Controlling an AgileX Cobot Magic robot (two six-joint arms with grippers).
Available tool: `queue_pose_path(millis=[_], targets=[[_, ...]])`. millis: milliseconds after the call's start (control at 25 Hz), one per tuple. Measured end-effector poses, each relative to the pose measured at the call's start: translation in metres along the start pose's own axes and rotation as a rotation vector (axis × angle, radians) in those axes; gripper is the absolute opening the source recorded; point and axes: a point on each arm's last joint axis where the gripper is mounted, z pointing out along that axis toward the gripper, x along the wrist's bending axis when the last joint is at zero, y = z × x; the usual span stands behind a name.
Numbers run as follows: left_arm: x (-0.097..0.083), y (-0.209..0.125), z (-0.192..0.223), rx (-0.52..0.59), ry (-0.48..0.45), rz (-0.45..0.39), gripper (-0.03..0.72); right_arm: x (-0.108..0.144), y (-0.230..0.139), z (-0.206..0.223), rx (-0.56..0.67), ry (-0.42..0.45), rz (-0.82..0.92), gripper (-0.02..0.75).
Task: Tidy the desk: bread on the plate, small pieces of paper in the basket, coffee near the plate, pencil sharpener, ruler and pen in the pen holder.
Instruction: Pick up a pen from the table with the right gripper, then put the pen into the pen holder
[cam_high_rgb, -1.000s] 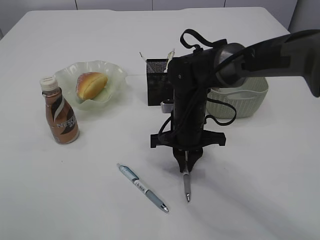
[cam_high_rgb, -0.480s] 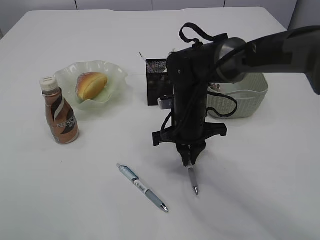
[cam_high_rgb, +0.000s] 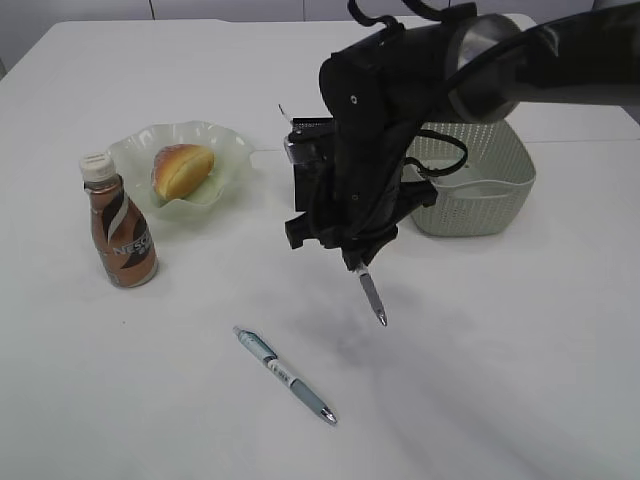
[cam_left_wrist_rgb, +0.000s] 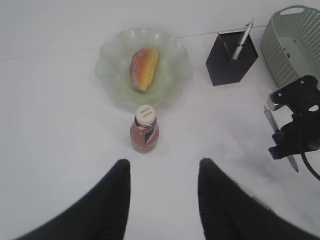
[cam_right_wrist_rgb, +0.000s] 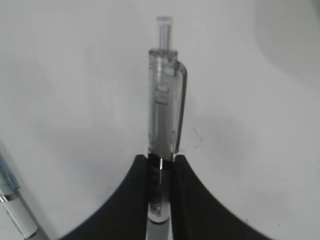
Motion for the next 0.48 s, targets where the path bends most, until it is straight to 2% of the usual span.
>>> queue_pose_path(millis=[240,480], targets=[[0.000,0.000,0.000,0.000,0.000,0.000,0.325,-0.001,0.007,-0.042,-0.163,0.038,-0.124,0.079],[0.000,0.000,0.000,0.000,0.000,0.000,0.324,-0.005,0.013,-0.100,-0.406,0.072,-0.213,0.079]])
